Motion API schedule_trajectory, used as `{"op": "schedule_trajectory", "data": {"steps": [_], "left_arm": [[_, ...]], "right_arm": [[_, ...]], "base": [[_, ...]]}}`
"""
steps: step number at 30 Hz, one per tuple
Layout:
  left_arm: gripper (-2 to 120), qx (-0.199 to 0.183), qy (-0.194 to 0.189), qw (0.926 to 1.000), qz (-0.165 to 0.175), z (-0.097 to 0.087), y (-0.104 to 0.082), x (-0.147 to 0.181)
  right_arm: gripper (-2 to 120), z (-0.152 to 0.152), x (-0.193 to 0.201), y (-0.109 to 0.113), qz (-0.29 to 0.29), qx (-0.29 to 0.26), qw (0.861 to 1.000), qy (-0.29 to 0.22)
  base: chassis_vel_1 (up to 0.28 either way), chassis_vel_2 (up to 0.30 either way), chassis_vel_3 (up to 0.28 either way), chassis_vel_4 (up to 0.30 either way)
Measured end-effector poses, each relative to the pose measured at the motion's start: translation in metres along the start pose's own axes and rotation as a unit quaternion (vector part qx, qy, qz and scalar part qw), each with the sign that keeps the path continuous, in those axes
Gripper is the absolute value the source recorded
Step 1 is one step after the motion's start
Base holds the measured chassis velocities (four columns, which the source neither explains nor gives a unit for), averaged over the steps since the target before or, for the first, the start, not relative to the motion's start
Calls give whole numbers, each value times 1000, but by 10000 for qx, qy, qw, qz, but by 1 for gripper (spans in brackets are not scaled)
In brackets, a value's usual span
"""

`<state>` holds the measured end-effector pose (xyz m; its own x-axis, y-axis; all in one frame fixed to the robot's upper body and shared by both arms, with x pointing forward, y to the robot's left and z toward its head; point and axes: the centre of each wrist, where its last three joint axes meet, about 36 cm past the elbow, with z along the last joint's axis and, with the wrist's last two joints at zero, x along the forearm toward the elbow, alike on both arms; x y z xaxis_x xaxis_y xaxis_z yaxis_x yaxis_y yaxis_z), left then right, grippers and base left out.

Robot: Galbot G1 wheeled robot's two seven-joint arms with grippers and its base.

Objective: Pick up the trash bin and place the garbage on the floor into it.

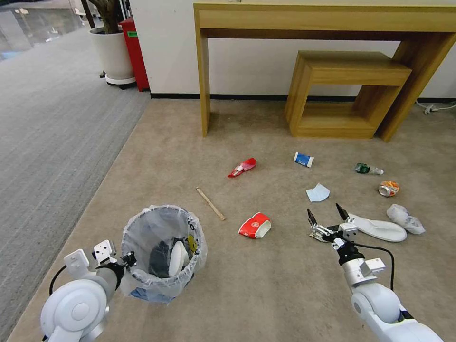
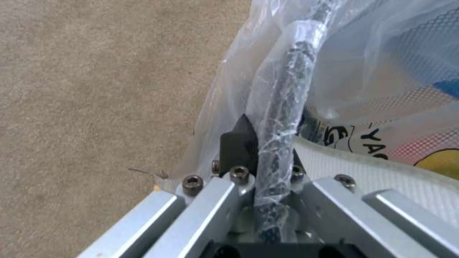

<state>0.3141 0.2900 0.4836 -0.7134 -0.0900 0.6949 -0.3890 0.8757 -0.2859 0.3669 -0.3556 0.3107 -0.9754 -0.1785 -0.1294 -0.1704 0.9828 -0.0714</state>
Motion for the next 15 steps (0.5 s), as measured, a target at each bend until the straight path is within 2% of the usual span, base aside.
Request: {"op": "schedule_trajectory", "data": {"steps": [4,15], "left_arm": [[0,-3,-4,10000,7,0,0,1],[0,-11,-40,10000,32,-1,-1,5]], "right_arm": [[100,0,1,-1,3,12,10000,0],[100,-2,-2,2,-43,11,10000,-33]], "base": [[-22,43,27,-20],[-133,137,125,-125]]}}
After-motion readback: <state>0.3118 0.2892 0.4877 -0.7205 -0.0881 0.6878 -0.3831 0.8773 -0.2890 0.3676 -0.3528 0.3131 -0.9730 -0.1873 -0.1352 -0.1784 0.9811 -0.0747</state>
